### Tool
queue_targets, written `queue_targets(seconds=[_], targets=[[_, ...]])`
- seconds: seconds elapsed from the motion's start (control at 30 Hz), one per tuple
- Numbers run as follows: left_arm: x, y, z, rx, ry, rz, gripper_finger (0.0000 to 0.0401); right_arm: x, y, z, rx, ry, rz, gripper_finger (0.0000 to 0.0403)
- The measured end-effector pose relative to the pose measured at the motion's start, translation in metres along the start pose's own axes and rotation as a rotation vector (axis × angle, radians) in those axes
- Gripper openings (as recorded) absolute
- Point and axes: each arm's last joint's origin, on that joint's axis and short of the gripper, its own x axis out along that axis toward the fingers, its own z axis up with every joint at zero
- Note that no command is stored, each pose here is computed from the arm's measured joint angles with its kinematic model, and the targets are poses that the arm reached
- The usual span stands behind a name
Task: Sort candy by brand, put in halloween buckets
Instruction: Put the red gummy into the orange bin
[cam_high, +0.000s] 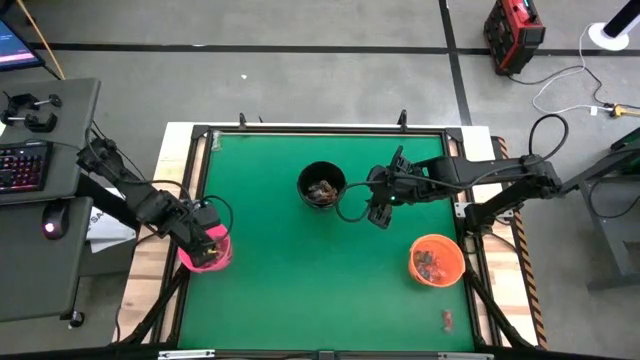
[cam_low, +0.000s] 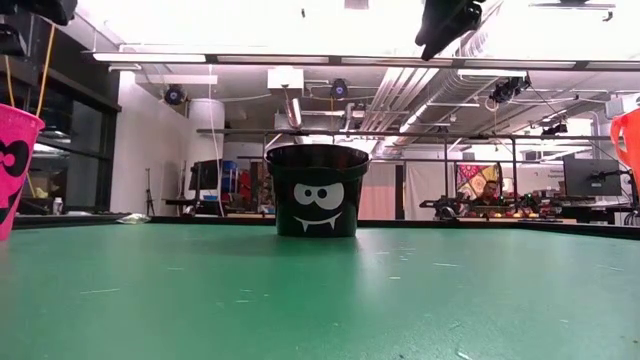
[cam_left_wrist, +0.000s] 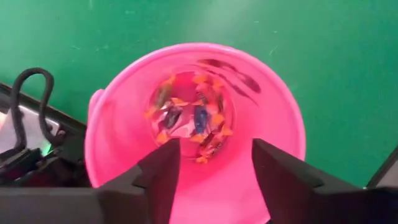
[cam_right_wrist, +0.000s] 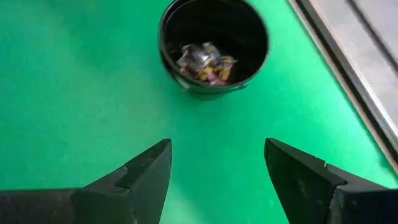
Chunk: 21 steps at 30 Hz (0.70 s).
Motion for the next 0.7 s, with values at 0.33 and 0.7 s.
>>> queue_targets(seconds=[0.33,0.7], targets=[[-0.021,-0.029,0.036,-0.054,-0.475,-0.269,0.0228,-0.007,0.008,-0.019,0.008,0.255,0.243,0.0250],[-0.037,-0.027,0.079,-0.121,-0.876,-0.221,0.0227,-0.043,0.058,-0.070,0.208,0.586,0.309,0.0250]])
